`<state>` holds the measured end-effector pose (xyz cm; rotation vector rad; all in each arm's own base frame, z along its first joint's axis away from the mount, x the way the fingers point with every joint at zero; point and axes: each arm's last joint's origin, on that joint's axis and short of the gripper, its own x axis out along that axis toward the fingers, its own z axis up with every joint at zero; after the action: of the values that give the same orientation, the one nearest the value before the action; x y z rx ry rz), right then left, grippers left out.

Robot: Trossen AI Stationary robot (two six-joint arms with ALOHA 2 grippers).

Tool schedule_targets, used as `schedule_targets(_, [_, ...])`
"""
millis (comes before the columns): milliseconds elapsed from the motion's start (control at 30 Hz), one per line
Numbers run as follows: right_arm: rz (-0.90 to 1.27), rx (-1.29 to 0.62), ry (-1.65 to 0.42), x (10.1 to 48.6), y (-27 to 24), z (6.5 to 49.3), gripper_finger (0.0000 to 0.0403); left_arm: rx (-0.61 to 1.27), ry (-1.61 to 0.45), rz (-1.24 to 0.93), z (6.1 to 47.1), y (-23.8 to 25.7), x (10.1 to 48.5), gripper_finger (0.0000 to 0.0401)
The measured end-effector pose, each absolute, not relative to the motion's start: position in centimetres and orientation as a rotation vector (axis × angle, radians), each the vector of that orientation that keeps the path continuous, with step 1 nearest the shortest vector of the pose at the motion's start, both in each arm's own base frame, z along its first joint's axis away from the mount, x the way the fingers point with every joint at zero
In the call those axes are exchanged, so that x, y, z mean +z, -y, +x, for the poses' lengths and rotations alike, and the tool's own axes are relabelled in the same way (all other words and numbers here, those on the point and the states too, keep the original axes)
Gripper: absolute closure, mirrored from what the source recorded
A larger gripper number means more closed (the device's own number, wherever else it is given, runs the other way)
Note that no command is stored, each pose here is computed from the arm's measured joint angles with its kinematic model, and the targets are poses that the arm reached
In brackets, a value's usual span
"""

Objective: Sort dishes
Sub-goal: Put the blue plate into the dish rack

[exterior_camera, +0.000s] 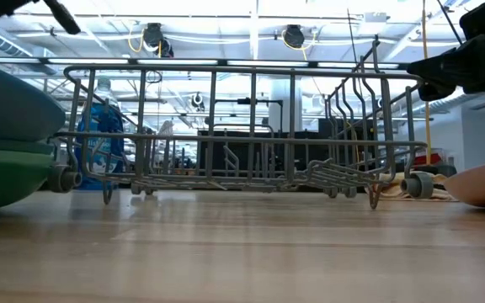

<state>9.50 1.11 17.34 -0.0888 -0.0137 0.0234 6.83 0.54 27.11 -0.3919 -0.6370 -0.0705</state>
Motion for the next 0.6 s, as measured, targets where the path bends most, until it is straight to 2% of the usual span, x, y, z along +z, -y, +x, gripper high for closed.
schedule_targets(200, [-0.089,0.023,0.014,17.3,-1.1,9.5,0.0394,-0.036,0.17,-0.296,6.2,-0.3,29.6,0.0338])
schedule_targets(333, [-0.089,0.023,0.014,17.3,-1.1,9.5,0.0394,-0.088,-0.019,-0.232,5.3,0.1,30.9,0.0297])
schedule_targets(600, [-0.14,0.016,0.051,17.7,-1.1,9.5,0.0394,-0.207,-0.266,-0.256,5.2,0.5,30.5,0.0283])
